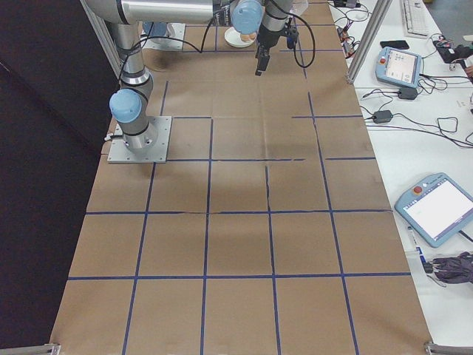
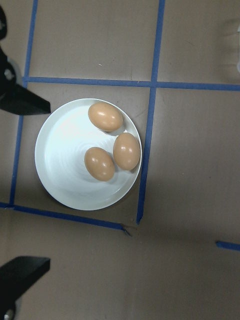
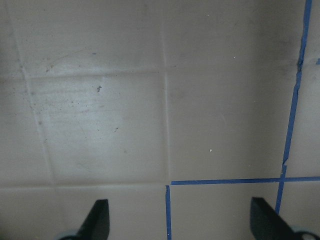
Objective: Place egg on plate
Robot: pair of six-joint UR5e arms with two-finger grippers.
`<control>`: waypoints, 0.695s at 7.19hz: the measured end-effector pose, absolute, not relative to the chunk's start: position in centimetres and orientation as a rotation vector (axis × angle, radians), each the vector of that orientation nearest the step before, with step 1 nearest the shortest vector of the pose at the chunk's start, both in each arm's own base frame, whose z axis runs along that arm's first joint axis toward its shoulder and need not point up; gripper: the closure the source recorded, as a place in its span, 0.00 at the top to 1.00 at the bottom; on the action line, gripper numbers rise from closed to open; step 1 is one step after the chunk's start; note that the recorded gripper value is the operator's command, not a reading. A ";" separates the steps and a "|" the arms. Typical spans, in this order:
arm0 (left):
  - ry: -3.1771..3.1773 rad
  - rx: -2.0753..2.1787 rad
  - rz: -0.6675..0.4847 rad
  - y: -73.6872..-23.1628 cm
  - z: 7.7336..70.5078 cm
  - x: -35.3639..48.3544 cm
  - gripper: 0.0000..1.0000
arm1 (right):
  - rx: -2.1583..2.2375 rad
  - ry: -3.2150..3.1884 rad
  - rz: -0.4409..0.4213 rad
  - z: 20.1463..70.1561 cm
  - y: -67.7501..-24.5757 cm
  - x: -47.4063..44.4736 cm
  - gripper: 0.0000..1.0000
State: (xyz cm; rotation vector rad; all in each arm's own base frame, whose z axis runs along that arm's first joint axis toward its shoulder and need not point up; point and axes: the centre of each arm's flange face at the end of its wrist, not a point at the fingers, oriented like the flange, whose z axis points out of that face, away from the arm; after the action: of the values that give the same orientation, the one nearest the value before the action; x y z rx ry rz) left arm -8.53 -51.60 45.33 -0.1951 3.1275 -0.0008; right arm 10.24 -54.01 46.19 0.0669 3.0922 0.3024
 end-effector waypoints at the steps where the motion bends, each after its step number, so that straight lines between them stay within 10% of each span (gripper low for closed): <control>1: 3.128 -0.189 -0.013 -51.3 46.4 -10.9 1.00 | 0.067 3.092 0.302 46.2 -54.0 10.2 1.00; 5: 3.133 -0.104 -0.034 -49.4 47.6 -14.6 1.00 | 0.067 3.092 0.302 46.2 -54.0 10.2 1.00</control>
State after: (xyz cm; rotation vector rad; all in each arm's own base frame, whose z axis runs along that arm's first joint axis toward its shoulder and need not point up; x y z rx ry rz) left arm -14.60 -49.39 47.58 -0.1037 3.1327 -0.0336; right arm 10.24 -54.00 46.22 0.0669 3.0918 0.3017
